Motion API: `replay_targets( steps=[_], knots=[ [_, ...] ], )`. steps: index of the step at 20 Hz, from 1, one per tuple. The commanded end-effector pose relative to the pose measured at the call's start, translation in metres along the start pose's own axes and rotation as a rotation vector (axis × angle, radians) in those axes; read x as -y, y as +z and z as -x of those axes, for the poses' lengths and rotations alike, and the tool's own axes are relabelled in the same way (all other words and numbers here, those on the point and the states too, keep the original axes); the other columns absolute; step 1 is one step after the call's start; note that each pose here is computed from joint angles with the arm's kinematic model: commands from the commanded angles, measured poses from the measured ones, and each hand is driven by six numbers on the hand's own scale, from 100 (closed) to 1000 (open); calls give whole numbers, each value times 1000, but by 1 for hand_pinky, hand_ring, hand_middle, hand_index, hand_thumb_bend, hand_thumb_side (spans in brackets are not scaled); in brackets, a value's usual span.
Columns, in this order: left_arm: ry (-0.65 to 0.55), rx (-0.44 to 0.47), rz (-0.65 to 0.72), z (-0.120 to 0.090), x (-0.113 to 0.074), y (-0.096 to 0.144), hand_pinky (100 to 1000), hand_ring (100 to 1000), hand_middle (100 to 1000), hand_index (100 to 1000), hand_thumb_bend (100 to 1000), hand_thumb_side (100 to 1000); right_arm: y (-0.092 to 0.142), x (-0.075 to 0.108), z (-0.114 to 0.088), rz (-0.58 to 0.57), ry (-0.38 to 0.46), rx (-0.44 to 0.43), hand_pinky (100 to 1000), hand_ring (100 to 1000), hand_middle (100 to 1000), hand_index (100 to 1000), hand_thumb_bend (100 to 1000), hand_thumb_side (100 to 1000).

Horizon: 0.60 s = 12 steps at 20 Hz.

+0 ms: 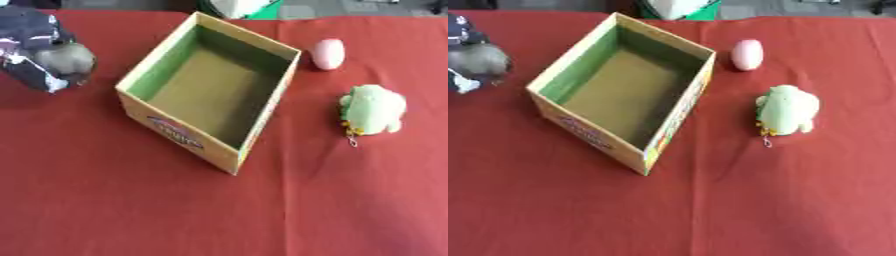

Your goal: Pick up objects on the table and place them in the box.

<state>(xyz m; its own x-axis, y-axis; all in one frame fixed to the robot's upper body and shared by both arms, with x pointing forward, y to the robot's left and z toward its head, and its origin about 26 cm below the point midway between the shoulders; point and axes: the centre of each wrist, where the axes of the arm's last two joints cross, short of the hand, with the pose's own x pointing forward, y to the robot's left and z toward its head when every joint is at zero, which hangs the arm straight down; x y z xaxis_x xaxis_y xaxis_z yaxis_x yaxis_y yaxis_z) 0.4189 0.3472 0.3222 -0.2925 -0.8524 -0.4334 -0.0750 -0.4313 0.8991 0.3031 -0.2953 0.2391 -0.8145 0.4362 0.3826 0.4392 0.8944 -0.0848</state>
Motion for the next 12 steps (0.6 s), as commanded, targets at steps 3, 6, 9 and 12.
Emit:
replay_targets(
  steps=[3,6,9,12],
  knots=[
    [18,-47,-115,10,-28,12,384,414,269,312,100,309,-5,5,-5,10,7,23,790,841,730,846,100,1000],
    [48,-38,-184,7,-42,13,380,410,265,307,100,314,-5,6,-4,12,12,19,790,840,730,846,100,1000],
    [65,-10,-254,0,-59,13,379,407,265,307,100,315,-4,6,-4,13,12,13,790,841,730,846,100,1000],
    [77,27,-306,-11,-74,10,376,405,266,310,100,316,-4,6,-4,10,6,13,790,840,730,846,100,1000]
  ],
)
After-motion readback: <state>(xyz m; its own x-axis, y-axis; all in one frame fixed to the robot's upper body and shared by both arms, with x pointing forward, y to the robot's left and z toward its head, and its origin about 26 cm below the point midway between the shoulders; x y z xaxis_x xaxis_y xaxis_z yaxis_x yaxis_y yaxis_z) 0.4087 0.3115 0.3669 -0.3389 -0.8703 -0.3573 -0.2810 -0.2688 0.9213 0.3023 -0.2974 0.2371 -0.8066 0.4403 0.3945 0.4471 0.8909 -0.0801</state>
